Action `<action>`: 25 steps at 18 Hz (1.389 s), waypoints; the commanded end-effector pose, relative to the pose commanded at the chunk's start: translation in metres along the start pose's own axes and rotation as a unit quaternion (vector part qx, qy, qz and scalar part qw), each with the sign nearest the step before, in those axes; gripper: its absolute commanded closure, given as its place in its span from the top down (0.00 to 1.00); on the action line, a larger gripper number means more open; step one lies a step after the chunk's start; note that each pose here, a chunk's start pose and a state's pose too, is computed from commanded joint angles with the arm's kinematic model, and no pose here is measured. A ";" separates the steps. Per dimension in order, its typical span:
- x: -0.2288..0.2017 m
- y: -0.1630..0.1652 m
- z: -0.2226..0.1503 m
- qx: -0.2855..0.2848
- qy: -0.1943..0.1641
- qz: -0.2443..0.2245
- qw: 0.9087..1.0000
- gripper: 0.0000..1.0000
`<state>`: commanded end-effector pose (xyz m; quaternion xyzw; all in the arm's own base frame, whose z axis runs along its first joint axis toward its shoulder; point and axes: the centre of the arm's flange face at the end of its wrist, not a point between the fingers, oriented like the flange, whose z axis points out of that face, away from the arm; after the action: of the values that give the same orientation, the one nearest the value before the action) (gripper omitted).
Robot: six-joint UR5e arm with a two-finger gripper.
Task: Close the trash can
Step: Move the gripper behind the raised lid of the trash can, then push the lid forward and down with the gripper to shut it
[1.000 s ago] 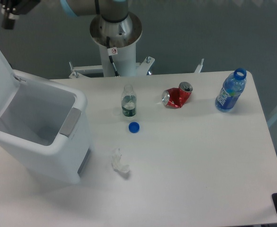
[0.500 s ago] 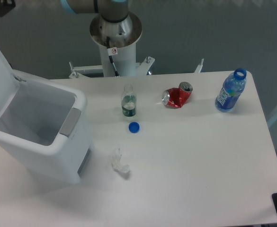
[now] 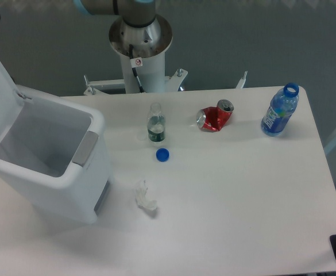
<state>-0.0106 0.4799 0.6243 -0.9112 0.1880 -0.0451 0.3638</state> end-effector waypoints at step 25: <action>-0.092 0.035 -0.007 -0.018 -0.073 -0.096 0.992 0.07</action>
<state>-0.1084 0.4863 0.6106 -0.9322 0.0729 -0.0100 0.3544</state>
